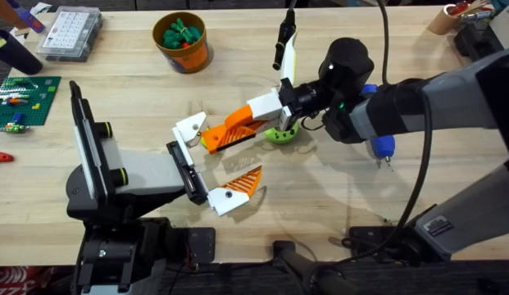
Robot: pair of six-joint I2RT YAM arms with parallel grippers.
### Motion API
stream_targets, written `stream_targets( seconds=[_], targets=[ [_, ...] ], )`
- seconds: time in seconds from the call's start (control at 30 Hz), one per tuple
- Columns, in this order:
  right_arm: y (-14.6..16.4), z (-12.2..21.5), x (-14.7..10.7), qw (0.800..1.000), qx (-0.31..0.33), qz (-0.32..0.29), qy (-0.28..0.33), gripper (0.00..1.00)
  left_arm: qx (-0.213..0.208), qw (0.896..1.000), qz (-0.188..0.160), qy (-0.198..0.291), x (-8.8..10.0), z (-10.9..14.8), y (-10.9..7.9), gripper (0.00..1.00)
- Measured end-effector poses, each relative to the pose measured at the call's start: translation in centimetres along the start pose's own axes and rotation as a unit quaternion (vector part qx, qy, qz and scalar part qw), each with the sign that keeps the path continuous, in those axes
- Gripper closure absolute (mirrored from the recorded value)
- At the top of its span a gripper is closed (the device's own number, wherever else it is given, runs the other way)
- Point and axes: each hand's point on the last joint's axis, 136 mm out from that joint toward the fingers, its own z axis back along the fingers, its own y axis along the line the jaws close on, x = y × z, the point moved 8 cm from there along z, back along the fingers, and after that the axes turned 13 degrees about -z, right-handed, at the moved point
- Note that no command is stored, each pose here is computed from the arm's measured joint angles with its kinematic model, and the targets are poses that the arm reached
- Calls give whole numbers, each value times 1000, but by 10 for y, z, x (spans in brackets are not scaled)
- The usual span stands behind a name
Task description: Pick up the gripper from the table and insert it into the empty holder that is missing its gripper. Then pick up a screw, insert it into the mounting hole, and use the screwdriver to tighten it. Finally, clean up the table by picking up the vegetable and placing it into the bucket.
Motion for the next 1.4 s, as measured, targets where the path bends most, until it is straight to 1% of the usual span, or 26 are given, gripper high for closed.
stream_targets(
  seconds=[0.13, 0.53, 0.77, 0.97, 1.13, 1.4],
  targets=[
    [-2, 0, 0, 1000, -2, -12, 0, 980, 0, 1000, 5, 2, -1, 0, 0, 15],
    [-1, 0, -1, 1000, -2, -30, 6, 980, 0, 1000, 5, 2, -1, 0, 0, 14],
    [-1, 0, -4, 999, -3, -28, 21, 980, 0, 1000, 9, 2, -1, 0, 0, 14],
    [5, 0, -5, 1000, 2, -2, 27, 980, 0, 1000, 14, 3, -1, 0, 0, 13],
    [5, 0, -6, 999, 1, -9, 31, 980, -2, 1000, 24, 6, -3, 0, -1, 15],
    [4, 0, -6, 999, 0, -14, 32, 980, -3, 1000, 25, 6, -3, 0, -1, 14]
  ],
)
